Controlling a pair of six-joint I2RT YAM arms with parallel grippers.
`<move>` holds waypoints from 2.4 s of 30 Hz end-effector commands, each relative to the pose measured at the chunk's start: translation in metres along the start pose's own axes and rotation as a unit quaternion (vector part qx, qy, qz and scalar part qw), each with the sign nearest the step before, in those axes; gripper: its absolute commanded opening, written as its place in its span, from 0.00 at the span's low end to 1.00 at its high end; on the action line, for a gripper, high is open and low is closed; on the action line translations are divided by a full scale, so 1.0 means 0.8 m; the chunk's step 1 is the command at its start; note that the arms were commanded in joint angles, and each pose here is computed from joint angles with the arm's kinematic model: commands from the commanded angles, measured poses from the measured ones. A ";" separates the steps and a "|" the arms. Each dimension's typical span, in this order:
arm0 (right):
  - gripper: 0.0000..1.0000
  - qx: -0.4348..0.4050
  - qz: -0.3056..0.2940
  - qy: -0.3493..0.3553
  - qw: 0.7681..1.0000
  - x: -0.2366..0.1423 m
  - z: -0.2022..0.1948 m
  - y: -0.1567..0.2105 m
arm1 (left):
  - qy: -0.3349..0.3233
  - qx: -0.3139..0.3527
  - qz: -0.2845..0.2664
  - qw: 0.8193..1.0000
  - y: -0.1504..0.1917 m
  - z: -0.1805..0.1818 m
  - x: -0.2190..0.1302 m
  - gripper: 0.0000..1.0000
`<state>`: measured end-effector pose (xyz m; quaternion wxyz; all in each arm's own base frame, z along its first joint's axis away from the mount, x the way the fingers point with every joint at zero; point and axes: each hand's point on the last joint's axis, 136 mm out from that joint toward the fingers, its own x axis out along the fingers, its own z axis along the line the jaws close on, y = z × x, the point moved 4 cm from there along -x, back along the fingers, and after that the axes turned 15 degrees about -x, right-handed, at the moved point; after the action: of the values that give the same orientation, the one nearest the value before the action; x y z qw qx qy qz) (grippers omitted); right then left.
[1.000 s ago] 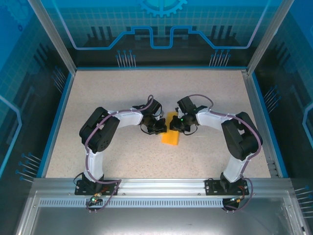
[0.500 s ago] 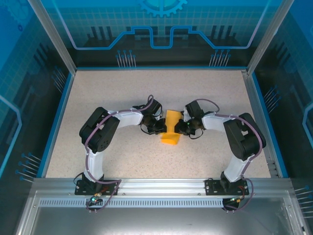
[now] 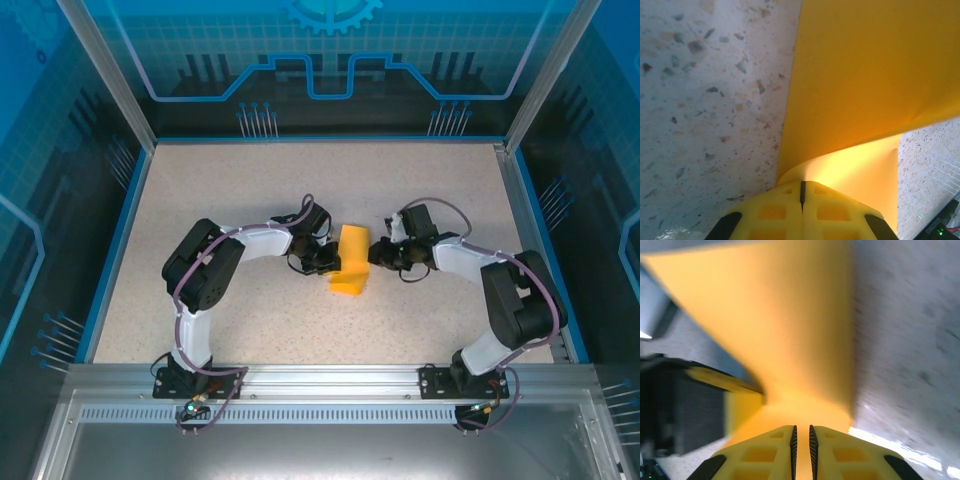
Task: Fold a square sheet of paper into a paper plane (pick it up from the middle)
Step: First fold in half a square sheet of paper at the center of the table.
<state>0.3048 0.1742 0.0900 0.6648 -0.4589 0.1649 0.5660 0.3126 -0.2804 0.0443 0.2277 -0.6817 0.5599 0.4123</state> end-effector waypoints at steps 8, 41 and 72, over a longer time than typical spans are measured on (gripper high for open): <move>0.11 0.001 0.013 -0.031 0.999 0.058 0.017 -0.021 | -0.132 -0.063 0.026 0.989 0.024 0.084 0.025 0.00; 0.09 0.004 -0.044 -0.032 0.999 0.031 0.000 -0.038 | -0.143 -0.070 0.033 0.987 0.031 0.096 0.027 0.00; 0.08 0.026 -0.044 -0.053 0.997 0.041 0.006 -0.029 | -0.145 -0.070 0.034 0.986 0.032 0.097 0.027 0.00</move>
<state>0.3247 0.1820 0.0724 0.7093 -0.4174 0.1462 0.5489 0.3117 -0.2799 0.0432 0.2212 -0.6852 0.5564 0.4147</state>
